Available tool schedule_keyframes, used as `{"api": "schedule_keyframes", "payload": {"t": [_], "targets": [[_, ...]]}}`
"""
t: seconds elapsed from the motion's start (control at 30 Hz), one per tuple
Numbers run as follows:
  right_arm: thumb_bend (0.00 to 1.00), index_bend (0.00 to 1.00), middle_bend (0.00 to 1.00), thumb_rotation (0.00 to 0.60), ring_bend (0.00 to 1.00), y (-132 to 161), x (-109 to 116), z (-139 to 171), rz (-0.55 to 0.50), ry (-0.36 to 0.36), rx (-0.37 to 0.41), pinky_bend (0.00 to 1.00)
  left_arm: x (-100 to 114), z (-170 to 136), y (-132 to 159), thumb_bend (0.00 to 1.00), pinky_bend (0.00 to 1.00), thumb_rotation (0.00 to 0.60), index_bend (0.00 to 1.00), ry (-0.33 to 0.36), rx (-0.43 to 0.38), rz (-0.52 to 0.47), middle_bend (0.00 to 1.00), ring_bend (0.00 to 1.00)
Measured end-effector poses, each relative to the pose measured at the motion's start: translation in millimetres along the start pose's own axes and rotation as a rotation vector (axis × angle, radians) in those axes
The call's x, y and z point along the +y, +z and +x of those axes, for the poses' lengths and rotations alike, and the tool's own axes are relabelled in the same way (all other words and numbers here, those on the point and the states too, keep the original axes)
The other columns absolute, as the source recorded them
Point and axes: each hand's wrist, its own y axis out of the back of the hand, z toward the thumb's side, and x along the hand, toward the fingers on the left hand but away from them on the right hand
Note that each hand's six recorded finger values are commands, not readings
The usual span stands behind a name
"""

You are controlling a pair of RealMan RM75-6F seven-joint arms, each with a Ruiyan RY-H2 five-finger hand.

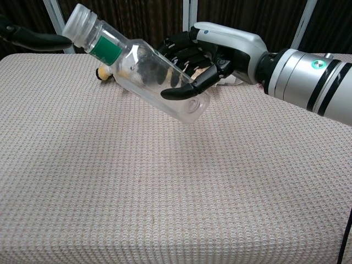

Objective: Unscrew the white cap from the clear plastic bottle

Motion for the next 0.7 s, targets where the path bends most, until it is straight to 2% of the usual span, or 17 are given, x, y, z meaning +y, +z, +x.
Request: {"api": "schedule_keyframes", "payload": {"t": [0.17,0.7], "targets": [[0.33,0.66,0.58,0.6,0.44,-2.5,-3.9,8.2,0.006,0.016,0.0,0.53,2.1,0.7,-0.4,0.14,0.01,0.6,0.11,0.011,0.001,0.001,0.07,0.03],[0.3,0.66,0.58,0.6,0.44,-3.4,-5.2,0.9,0.003,0.033,-0.012,0.53,1.7,3.9,9.0,0.14,0.01,0.6,0.11,0.006,-0.025,-0.003,0.07,0.03]]}}
